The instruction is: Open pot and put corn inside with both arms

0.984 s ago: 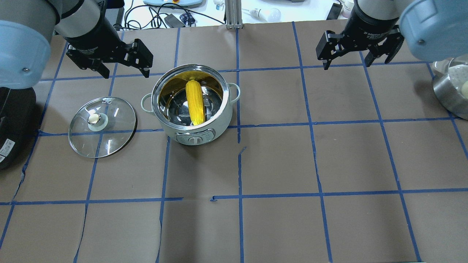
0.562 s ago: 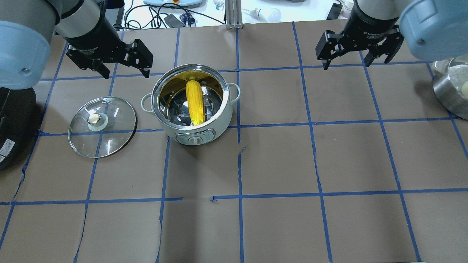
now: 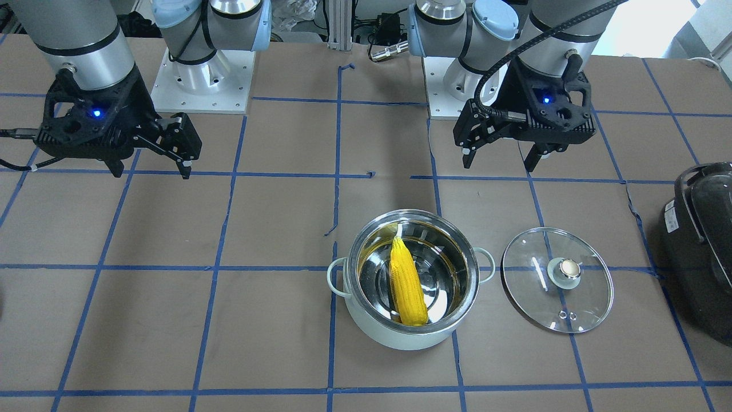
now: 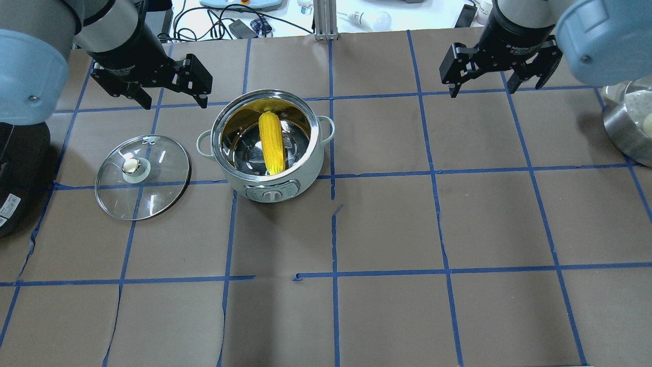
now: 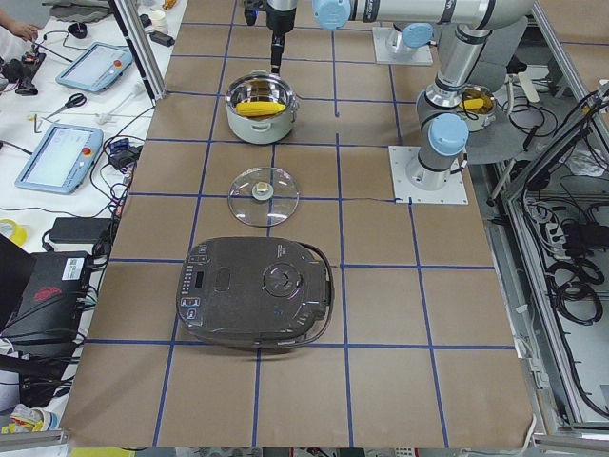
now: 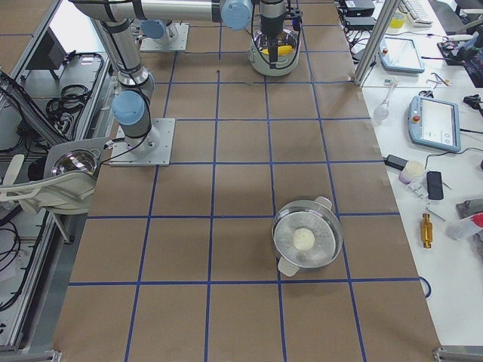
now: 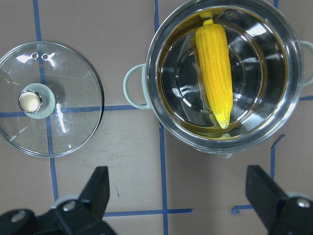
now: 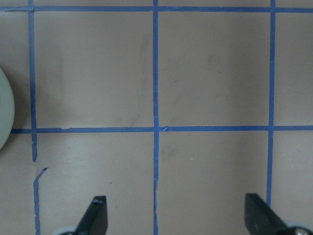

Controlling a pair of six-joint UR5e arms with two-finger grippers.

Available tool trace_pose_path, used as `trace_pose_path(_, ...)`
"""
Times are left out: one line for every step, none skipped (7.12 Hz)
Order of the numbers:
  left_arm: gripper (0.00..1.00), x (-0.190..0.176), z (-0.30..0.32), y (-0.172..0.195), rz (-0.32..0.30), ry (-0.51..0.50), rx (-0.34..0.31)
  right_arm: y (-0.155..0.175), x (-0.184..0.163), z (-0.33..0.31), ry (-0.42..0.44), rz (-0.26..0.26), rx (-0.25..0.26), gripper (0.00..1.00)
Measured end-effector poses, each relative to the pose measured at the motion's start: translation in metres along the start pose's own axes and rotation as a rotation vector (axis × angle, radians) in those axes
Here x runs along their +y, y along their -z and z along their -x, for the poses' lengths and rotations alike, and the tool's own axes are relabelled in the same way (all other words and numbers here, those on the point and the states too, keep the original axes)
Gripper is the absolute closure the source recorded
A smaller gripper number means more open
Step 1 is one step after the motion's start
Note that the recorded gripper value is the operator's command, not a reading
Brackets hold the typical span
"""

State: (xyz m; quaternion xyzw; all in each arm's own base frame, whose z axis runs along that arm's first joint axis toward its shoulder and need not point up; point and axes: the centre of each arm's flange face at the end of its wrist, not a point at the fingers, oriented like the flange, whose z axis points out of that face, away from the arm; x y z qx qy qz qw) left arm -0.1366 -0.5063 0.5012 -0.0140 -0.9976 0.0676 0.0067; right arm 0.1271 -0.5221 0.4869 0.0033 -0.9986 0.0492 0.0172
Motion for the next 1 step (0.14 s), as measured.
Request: trace_pose_path(0.0,-0.0002,0.0007,0.0001,0.0,0.001,0.0,-0.0001,0.0,0.0,0.0,0.0,0.0,0.0)
